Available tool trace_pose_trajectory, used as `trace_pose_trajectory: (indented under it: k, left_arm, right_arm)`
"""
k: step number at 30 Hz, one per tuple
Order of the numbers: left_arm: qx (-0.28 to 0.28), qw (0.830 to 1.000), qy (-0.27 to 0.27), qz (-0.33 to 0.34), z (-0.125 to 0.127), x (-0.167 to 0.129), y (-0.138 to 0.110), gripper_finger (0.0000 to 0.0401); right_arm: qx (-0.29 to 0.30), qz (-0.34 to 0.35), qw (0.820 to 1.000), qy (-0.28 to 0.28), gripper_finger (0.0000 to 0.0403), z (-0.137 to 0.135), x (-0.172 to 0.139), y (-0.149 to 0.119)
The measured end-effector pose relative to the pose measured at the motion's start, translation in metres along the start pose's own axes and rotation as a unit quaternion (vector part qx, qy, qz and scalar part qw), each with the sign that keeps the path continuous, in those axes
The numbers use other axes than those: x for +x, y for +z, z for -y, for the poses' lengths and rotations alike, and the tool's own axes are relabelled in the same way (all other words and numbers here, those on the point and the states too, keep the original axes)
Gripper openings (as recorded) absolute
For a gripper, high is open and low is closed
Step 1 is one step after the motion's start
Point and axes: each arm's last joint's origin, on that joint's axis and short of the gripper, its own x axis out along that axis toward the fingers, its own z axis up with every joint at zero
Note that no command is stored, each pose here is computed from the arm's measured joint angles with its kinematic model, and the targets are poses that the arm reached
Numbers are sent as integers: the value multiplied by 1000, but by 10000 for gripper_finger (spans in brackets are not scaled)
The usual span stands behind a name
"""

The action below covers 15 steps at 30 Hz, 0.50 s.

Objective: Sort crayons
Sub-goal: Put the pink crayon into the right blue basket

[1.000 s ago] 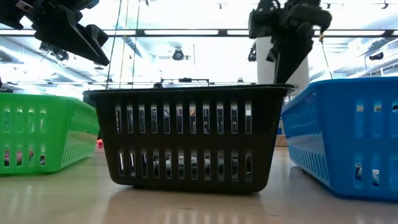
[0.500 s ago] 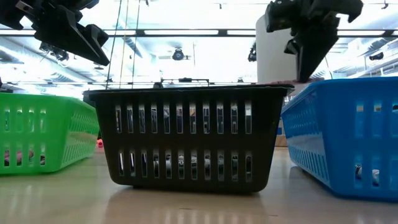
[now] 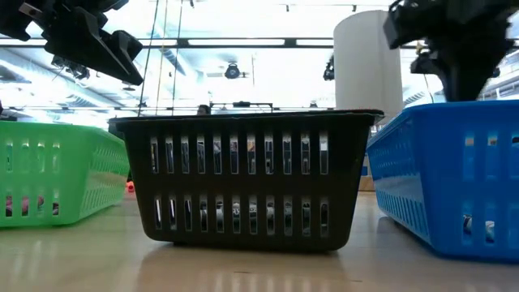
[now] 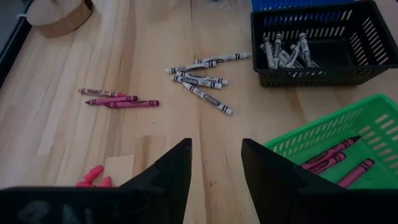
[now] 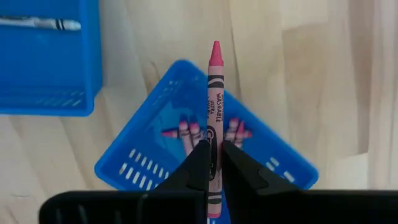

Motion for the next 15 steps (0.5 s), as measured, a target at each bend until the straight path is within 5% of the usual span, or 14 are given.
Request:
trace_pose_trajectory:
  k: [15]
  left_arm:
    - [35, 999, 3, 20, -1, 0, 4, 151]
  right_arm:
    - [29, -5, 1000, -8, 36, -27, 2, -26]
